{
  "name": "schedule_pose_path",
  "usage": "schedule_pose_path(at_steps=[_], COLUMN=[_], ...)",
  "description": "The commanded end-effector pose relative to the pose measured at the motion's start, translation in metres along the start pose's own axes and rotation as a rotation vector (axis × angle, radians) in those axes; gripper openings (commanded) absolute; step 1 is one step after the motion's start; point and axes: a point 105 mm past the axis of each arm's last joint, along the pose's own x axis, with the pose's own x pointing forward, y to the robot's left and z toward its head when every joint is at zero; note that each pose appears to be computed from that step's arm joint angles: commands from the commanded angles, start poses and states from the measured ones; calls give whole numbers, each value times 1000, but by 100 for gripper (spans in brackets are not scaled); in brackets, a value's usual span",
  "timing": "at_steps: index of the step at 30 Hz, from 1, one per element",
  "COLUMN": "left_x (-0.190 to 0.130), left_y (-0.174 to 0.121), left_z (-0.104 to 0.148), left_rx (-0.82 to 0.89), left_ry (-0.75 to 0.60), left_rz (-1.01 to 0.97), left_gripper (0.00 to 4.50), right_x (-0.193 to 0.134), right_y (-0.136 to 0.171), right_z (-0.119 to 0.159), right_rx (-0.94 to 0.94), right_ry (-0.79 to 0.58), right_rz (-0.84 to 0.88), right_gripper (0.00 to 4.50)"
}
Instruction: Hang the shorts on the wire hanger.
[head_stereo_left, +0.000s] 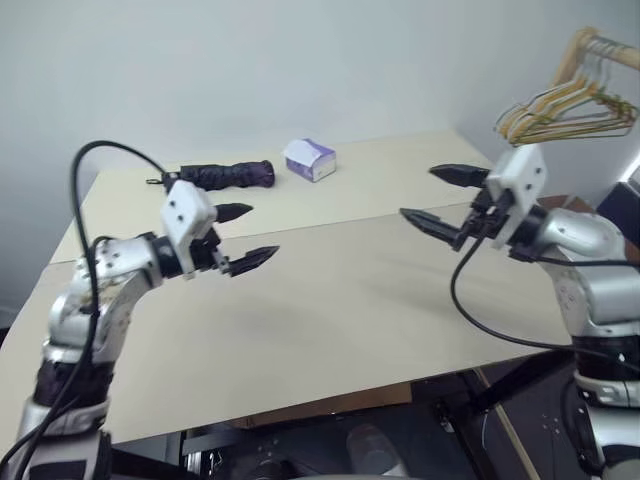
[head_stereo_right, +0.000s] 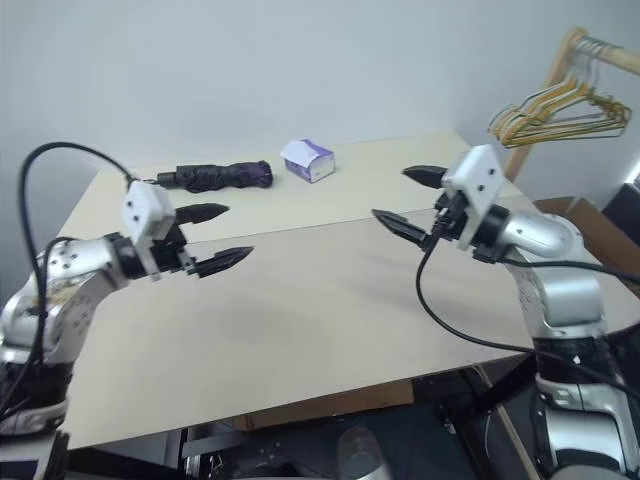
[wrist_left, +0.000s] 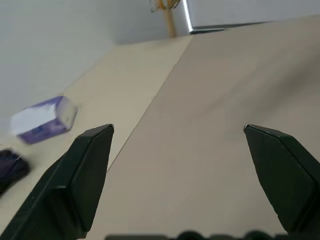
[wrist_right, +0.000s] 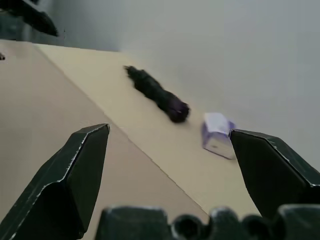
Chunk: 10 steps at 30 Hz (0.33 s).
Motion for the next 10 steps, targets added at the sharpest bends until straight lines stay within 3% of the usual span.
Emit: schedule_pose_path(at_steps=[1,10], left_x=[-8,-6], left_y=[-7,-12], left_z=[13,15], left_rx=[50,37], left_ry=[-26,-60], left_rz=[-2,4], left_gripper=[450,450], right_x=[4,1], right_y=[-2,6], right_z=[4,-4], right_rx=[-47,-72], right_ry=[-9,20], right_rz=[46,79], right_gripper=[448,448])
